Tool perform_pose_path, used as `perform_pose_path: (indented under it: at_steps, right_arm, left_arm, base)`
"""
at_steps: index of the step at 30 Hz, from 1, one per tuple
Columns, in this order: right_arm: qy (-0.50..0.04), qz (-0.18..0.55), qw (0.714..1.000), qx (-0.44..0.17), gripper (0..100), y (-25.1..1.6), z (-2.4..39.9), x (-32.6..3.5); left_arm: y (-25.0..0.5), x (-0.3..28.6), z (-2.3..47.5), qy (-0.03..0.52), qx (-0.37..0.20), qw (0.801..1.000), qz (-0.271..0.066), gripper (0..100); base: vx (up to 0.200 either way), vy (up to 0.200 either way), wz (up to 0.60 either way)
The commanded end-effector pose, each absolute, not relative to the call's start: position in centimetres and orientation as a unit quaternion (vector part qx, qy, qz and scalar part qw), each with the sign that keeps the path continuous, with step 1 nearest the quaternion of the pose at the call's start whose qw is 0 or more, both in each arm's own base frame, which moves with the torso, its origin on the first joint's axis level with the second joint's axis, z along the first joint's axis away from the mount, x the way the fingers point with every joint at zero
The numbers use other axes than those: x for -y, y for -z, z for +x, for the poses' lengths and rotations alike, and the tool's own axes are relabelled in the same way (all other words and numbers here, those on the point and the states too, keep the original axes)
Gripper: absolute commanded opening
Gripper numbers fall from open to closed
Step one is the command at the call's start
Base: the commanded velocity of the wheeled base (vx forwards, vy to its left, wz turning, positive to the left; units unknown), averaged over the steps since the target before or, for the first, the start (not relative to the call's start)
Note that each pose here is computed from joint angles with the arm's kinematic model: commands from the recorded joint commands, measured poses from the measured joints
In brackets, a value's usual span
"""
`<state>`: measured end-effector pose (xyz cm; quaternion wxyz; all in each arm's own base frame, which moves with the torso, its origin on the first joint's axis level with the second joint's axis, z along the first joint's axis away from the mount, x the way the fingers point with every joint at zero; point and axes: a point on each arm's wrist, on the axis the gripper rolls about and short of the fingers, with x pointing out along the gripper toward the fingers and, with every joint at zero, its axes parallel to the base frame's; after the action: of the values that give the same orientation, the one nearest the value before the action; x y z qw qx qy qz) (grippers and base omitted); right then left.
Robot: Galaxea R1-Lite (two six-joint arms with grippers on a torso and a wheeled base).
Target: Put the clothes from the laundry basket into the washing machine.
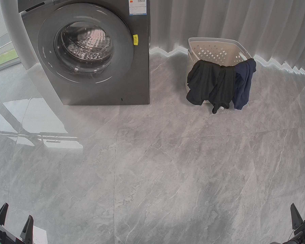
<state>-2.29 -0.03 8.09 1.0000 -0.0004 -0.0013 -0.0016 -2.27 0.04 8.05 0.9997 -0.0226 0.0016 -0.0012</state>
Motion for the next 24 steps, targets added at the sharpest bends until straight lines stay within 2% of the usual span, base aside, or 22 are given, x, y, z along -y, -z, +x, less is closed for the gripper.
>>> perform_pose_path:
  at_steps: [1, 24]
  right_arm:
    - [0.002, -0.001, 1.000, 0.001, 100, -7.56, -2.28, 0.03]
    - [0.000, -0.001, 1.000, 0.001, 100, -7.56, -2.28, 0.03]
  left_arm:
    - [-7.57, -0.03, -2.27, 0.001, -0.002, 1.000, -0.023, 100]
    - [-7.57, -0.04, -2.27, 0.001, -0.002, 1.000, -0.023, 100]
  base:
    - [0.200, 0.000, 0.00]
    - [0.200, 0.000, 0.00]
